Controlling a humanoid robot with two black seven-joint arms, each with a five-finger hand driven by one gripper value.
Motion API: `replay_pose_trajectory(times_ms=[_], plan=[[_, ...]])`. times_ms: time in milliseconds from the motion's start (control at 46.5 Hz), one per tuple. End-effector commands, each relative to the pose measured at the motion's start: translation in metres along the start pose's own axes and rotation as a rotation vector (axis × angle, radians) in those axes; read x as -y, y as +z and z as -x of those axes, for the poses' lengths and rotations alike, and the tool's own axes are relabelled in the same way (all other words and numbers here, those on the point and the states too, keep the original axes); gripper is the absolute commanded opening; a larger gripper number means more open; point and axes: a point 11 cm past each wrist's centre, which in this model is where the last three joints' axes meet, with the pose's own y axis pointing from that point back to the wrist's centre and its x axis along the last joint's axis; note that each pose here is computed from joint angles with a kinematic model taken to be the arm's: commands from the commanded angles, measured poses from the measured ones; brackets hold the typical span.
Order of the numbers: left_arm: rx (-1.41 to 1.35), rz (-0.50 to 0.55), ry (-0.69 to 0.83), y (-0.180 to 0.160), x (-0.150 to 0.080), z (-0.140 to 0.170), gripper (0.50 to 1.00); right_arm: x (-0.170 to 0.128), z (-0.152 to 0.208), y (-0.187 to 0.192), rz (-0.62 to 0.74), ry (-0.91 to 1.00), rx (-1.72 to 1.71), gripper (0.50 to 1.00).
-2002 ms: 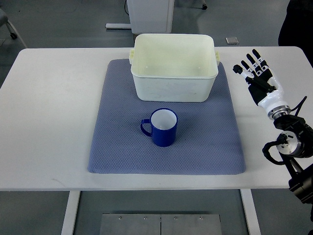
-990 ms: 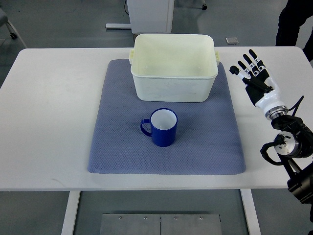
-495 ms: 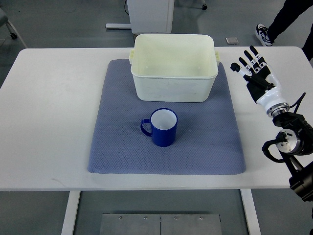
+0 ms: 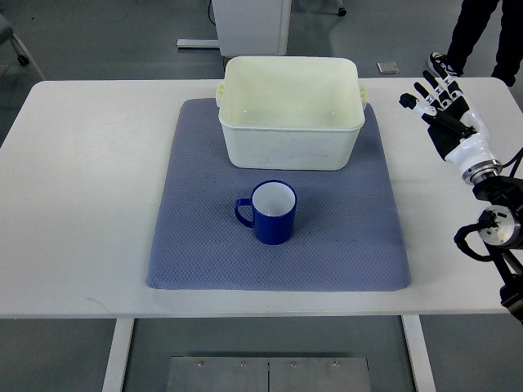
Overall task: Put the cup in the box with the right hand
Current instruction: 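Raise the right hand and swing it over the mat toward the blue mug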
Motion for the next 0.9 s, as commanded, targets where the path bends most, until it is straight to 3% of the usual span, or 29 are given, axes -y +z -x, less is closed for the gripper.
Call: replay_pose_trajectory(times_ms=[0,409,883], plan=[[0.003,0.000,0.000,0.000,0.000,0.000,1.000,0.002,0.002,-0.007,-0.011,-0.015,-0.011,1.000],[0.003,0.000,0.000,0.000,0.000,0.000,1.000,0.001,0.032,-0.044,-0.064,-0.215,-0.061,1.000],[0.000,0.000,0.000,0.000,0.000,0.000,1.000,-0.020,0.084,-0.055,-0.021,-0.527,-0.138,1.000]])
